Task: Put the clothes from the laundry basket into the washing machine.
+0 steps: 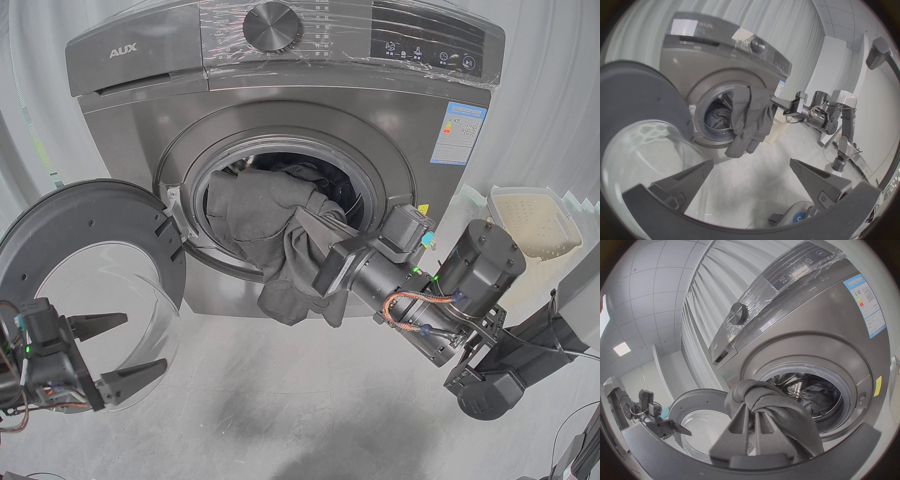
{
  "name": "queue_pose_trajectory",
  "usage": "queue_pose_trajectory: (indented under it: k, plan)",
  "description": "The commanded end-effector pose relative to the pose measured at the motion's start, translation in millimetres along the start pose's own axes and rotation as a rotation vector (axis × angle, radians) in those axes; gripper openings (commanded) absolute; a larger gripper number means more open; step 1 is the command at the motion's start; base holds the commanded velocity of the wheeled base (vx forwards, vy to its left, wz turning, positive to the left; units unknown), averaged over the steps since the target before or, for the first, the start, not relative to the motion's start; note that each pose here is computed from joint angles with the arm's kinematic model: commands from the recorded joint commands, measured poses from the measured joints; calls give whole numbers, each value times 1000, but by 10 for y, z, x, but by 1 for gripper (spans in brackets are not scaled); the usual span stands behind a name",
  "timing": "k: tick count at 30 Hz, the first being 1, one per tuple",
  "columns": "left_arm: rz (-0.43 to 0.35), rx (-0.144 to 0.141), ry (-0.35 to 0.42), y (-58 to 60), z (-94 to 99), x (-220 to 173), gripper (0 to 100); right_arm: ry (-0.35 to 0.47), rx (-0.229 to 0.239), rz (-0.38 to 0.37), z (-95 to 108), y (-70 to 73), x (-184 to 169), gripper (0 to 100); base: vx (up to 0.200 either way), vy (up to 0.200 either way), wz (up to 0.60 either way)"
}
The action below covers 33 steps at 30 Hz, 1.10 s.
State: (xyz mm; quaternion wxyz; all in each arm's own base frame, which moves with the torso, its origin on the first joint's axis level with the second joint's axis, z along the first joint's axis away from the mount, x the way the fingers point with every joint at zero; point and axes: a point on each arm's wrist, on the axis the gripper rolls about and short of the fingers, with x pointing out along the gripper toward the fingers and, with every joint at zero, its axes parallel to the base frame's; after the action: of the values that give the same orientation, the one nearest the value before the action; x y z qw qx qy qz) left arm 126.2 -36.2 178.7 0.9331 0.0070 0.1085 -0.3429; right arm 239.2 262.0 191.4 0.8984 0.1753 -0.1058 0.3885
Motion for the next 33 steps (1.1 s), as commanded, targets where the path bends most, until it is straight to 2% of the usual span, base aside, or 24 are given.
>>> queue_pose_trajectory:
  k: [1, 5, 9, 16, 23, 28, 33]
  plan:
    - [-133, -34, 115, 210, -23, 877, 100, -13, 2, 0, -45, -16, 107, 0, 0, 0, 0]
    - [-170, -26, 118, 220, -44, 1130, 100, -7, 2, -1, -57, -19, 97, 0, 0, 0, 0]
    - [-193, -31, 137, 210, -69, 1280, 100, -7, 3, -2, -56, -8, 93, 0, 0, 0, 0]
    - [-236, -57, 140, 174, -21, 1528, 100, -14, 2, -4, -47, -18, 94, 0, 0, 0, 0]
    - [-235, -60, 132, 255, -24, 1760, 100, -22, 5, -1, -33, -4, 89, 0, 0, 0, 0]
    - [-233, -81, 92, 292, -20, 1911, 100, -22, 8, 5, -33, 24, 86, 0, 0, 0, 0]
    - [-218, -81, 55, 366, -44, 2060, 100, -19, 9, 5, -38, 39, 71, 0, 0, 0, 0]
